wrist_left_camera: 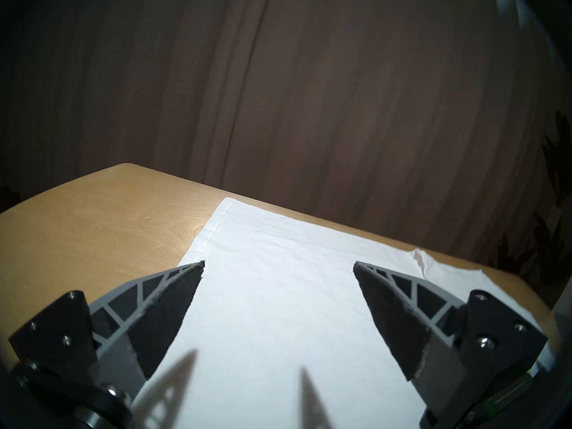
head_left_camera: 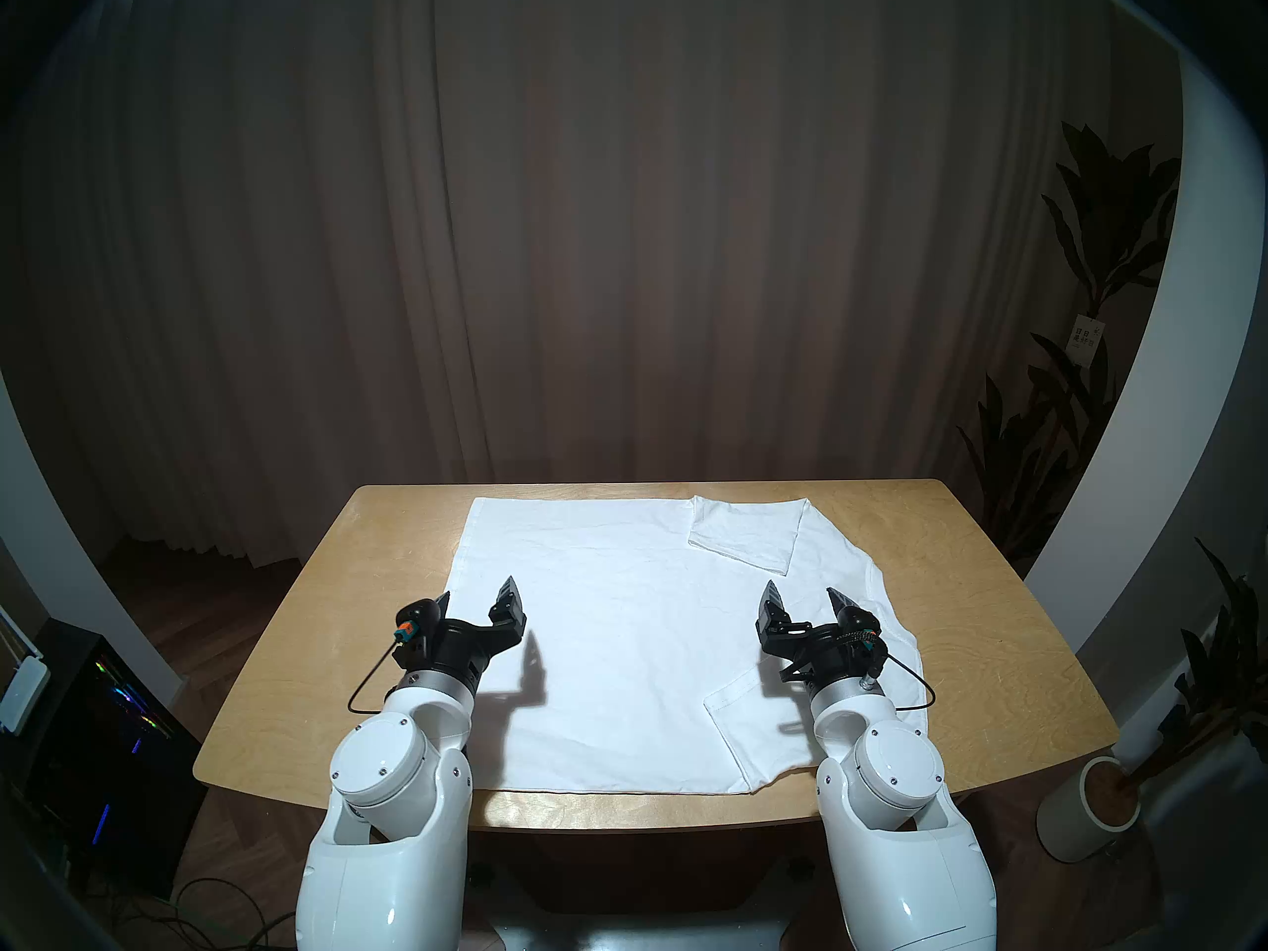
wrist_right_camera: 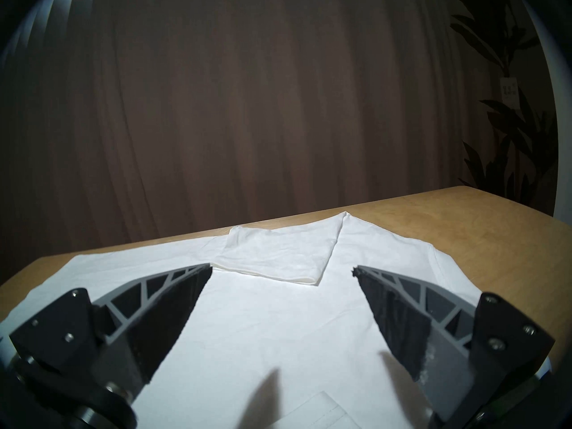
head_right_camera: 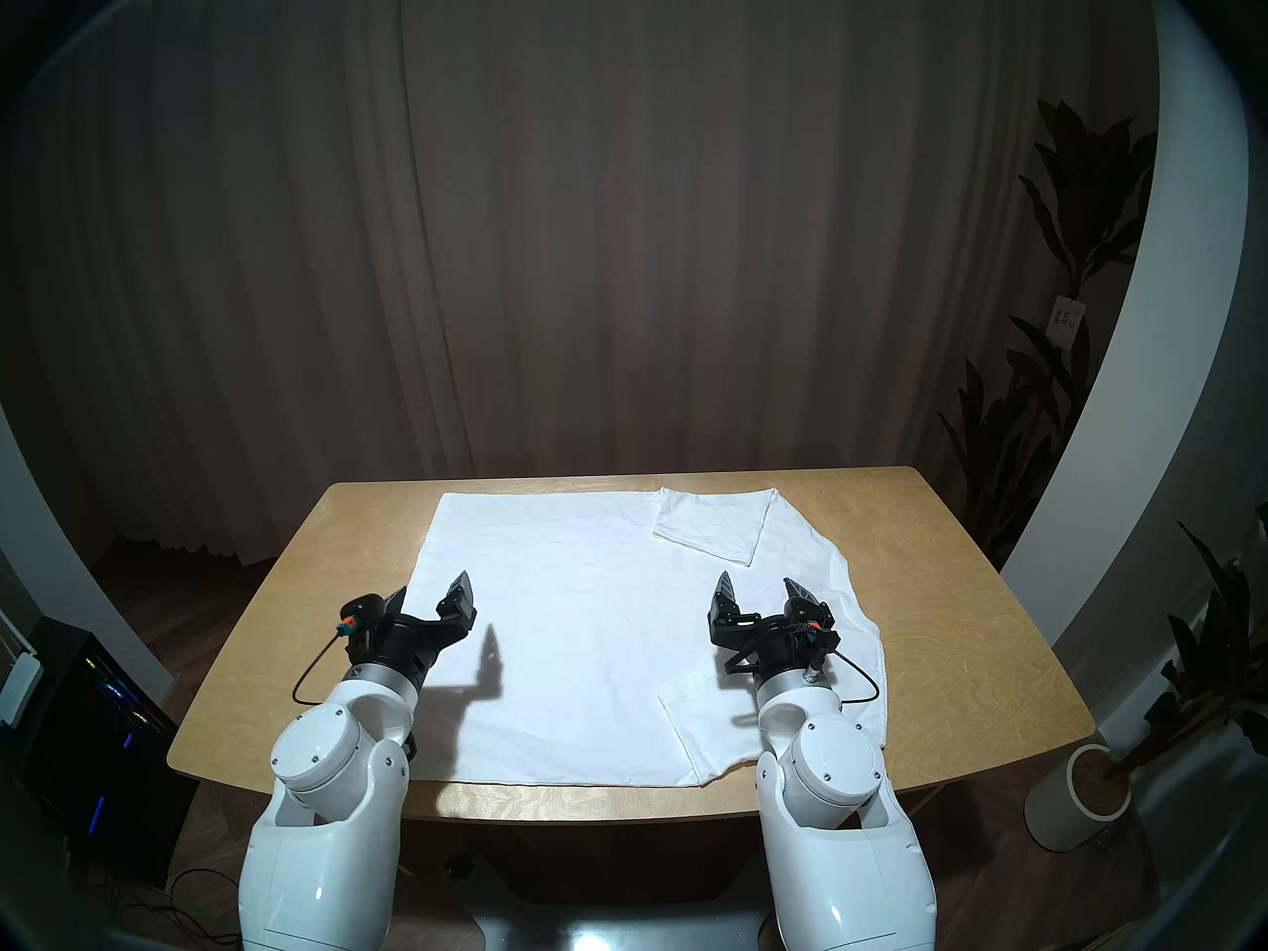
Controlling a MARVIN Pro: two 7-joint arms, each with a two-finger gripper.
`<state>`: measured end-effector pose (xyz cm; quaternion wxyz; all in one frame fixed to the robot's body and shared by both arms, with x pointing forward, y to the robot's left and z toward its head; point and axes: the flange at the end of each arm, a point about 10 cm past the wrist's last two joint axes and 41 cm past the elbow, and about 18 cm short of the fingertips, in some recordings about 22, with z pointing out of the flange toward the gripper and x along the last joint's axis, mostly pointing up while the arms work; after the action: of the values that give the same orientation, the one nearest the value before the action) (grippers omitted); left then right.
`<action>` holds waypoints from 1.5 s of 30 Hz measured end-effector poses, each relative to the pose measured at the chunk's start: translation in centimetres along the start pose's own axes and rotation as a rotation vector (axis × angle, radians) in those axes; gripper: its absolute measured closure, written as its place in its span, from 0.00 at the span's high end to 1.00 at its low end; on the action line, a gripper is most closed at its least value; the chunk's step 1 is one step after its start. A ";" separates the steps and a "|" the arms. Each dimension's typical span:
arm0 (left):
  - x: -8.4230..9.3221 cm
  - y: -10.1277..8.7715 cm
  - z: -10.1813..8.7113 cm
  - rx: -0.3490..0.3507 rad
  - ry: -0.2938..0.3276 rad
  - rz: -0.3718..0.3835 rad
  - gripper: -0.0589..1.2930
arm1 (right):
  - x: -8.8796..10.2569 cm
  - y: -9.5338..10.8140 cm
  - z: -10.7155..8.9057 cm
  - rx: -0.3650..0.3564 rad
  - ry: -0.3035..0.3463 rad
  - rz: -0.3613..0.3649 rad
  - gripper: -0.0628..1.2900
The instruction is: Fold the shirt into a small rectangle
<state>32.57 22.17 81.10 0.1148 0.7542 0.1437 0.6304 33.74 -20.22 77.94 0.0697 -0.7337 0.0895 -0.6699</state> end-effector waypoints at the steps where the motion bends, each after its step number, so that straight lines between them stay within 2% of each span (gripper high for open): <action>1: 0.4 -0.2 -0.2 0.001 -0.003 -0.036 0.95 | 0.1 0.2 0.0 -0.011 -0.004 0.027 0.97; 9: 1.1 -1.1 -1.4 0.002 -0.051 -0.195 0.95 | 0.8 1.0 -0.1 -0.053 -0.029 0.171 0.97; 23: 0.5 -1.3 -3.8 -0.053 -0.166 -0.433 0.95 | 2.0 1.9 -1.4 -0.076 -0.093 0.439 0.97; 32: 0.3 -1.1 -5.3 -0.099 -0.218 -0.568 0.95 | 3.4 2.1 -2.5 -0.046 -0.129 0.617 0.97; 45: 1.5 -1.8 -7.6 -0.133 -0.236 -0.753 0.95 | 4.6 2.7 -4.0 0.012 -0.216 0.847 0.97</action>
<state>25.24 24.34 83.18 0.4021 0.7069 0.3549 0.4611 30.05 -23.86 82.20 0.3515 -0.6975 0.3711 -0.5022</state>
